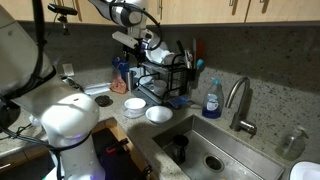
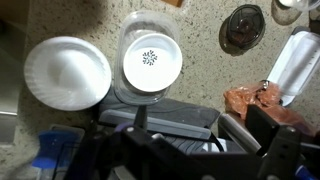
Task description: Put the white bowl on the dish rack on the counter
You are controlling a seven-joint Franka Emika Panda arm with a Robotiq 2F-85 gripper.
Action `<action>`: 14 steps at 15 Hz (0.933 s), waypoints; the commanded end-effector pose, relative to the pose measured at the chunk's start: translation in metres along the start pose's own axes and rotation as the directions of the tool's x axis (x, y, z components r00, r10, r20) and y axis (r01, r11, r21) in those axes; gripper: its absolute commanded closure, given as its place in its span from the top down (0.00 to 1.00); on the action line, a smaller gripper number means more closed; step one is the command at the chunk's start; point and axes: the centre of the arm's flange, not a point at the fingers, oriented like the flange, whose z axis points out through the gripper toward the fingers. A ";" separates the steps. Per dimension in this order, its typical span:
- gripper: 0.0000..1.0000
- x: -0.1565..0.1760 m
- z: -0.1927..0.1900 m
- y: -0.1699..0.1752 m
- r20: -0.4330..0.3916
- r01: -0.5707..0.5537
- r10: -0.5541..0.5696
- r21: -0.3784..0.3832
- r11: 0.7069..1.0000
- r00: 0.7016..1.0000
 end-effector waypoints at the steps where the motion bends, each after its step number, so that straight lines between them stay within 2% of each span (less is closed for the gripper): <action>1: 1.00 0.019 0.017 -0.024 -0.016 0.175 -0.175 0.011 0.984 0.984; 5: 1.00 0.030 0.023 -0.056 -0.075 0.350 -0.350 -0.013 0.936 0.934; 9: 1.00 0.046 0.019 -0.082 -0.143 0.470 -0.473 -0.055 0.881 0.869; 12: 1.00 0.057 0.018 -0.097 -0.201 0.510 -0.514 -0.078 0.857 0.834; 14: 1.00 0.066 0.018 -0.107 -0.262 0.510 -0.512 -0.081 0.857 0.818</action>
